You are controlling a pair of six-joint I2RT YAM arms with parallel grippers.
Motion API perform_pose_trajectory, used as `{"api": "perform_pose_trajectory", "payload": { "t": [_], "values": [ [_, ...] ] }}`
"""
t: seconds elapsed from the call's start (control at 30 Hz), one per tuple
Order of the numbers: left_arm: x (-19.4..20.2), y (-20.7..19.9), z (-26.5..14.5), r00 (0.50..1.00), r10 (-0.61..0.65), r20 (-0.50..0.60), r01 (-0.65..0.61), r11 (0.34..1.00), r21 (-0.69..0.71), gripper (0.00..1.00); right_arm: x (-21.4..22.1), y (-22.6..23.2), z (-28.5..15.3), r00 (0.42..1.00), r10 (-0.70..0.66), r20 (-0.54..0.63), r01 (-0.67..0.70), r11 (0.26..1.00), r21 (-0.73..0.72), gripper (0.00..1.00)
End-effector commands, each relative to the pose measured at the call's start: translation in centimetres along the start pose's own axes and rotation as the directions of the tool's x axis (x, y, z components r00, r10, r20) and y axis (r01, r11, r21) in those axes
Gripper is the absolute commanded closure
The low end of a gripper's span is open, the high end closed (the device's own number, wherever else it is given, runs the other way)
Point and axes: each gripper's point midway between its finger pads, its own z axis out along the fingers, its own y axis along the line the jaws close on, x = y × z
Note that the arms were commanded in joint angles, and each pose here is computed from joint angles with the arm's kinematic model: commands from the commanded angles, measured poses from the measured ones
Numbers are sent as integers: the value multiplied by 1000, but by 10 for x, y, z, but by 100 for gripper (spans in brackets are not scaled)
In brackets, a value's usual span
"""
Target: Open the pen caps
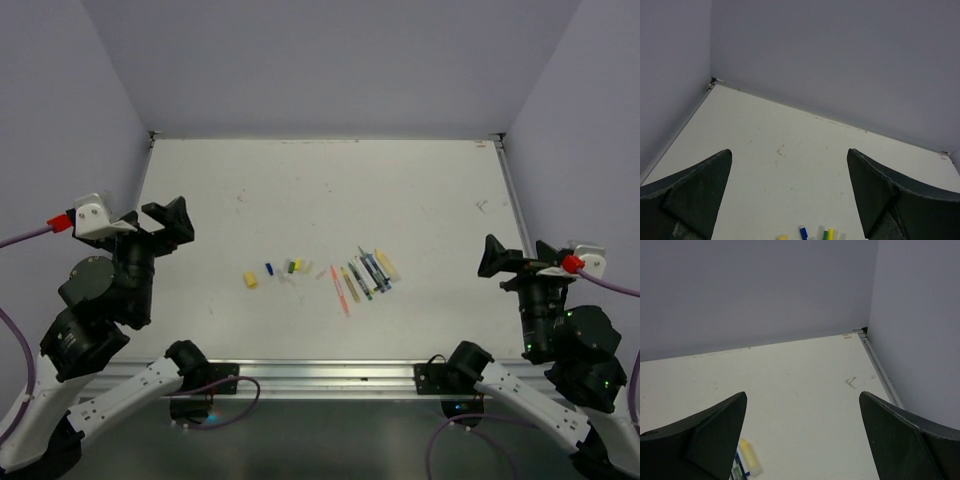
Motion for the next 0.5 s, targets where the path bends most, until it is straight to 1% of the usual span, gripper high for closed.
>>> {"api": "perform_pose_trajectory", "payload": {
  "t": [0.0, 0.17, 0.47],
  "values": [
    [4, 7, 0, 1000, 14, -4, -14, 999, -33, 0, 0, 1, 1, 1000, -27, 8, 27, 1000, -6, 1],
    [5, 8, -2, 1000, -7, -1, 7, 1000, -29, 0, 7, 9, 5, 999, -52, -1, 51, 998, -24, 1],
    [12, 7, -1, 1000, -1, -12, 1, 1000, -22, 0, 4, 24, 11, 999, -49, 6, 49, 997, -56, 1]
  ]
}}
